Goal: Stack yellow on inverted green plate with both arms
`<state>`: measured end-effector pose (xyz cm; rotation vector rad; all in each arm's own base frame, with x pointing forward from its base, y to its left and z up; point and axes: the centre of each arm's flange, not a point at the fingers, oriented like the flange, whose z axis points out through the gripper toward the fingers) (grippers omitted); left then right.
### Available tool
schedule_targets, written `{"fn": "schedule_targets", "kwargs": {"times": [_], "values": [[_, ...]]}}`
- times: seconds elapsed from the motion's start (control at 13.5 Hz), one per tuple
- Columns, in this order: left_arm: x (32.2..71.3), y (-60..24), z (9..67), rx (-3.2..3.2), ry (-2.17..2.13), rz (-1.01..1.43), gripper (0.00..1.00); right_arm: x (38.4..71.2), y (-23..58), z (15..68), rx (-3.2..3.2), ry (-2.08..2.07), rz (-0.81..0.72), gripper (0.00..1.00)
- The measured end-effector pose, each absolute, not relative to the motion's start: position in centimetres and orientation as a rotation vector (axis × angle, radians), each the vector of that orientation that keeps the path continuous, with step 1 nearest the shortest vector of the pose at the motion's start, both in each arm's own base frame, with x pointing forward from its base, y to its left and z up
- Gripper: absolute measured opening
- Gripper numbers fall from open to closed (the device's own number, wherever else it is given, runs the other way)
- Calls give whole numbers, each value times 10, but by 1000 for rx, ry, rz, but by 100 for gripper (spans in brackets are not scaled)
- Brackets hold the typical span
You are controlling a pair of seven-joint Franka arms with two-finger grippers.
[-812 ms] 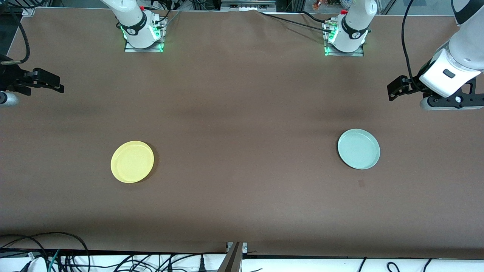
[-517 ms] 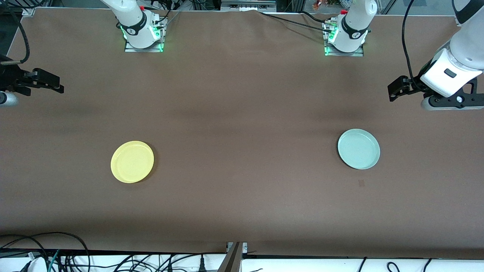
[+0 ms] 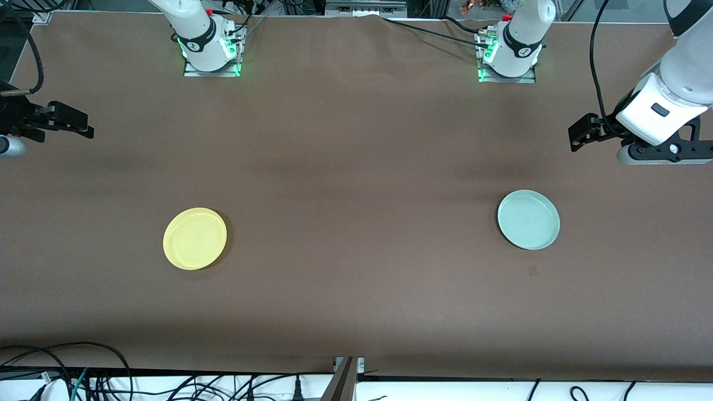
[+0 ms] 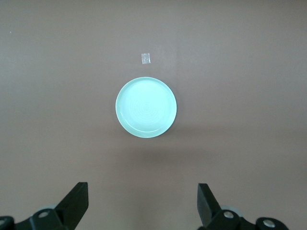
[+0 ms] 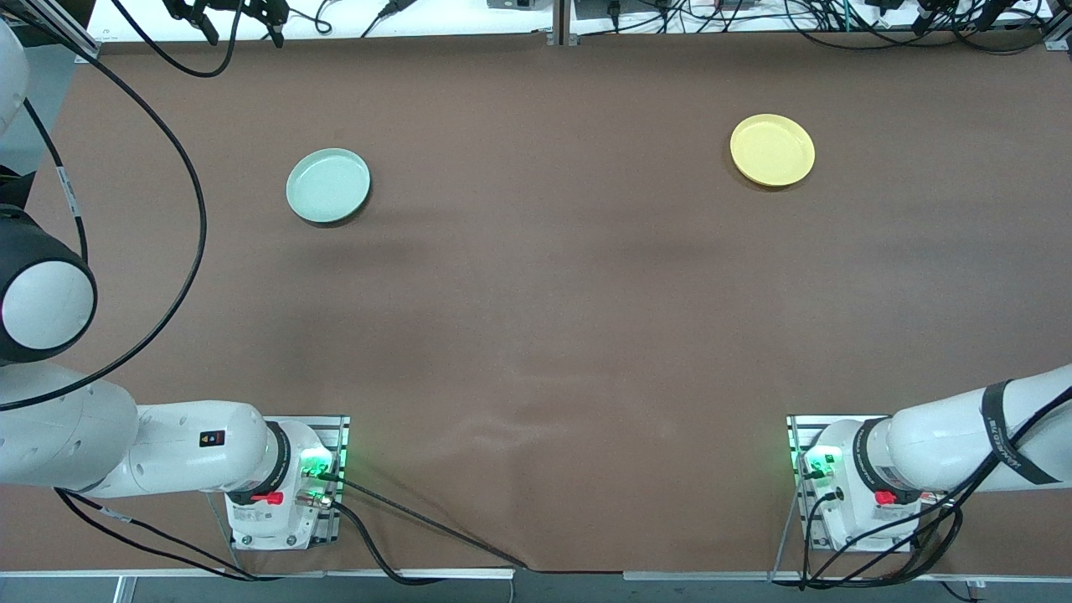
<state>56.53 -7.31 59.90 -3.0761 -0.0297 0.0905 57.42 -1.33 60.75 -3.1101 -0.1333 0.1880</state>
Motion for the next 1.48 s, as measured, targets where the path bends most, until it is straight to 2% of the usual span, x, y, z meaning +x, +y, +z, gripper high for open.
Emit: {"fn": "schedule_targets", "kwargs": {"times": [1.48], "values": [[567, -67, 603, -3126, -64, 97, 100, 576, -7, 606, -3111, -150, 180, 100]]}}
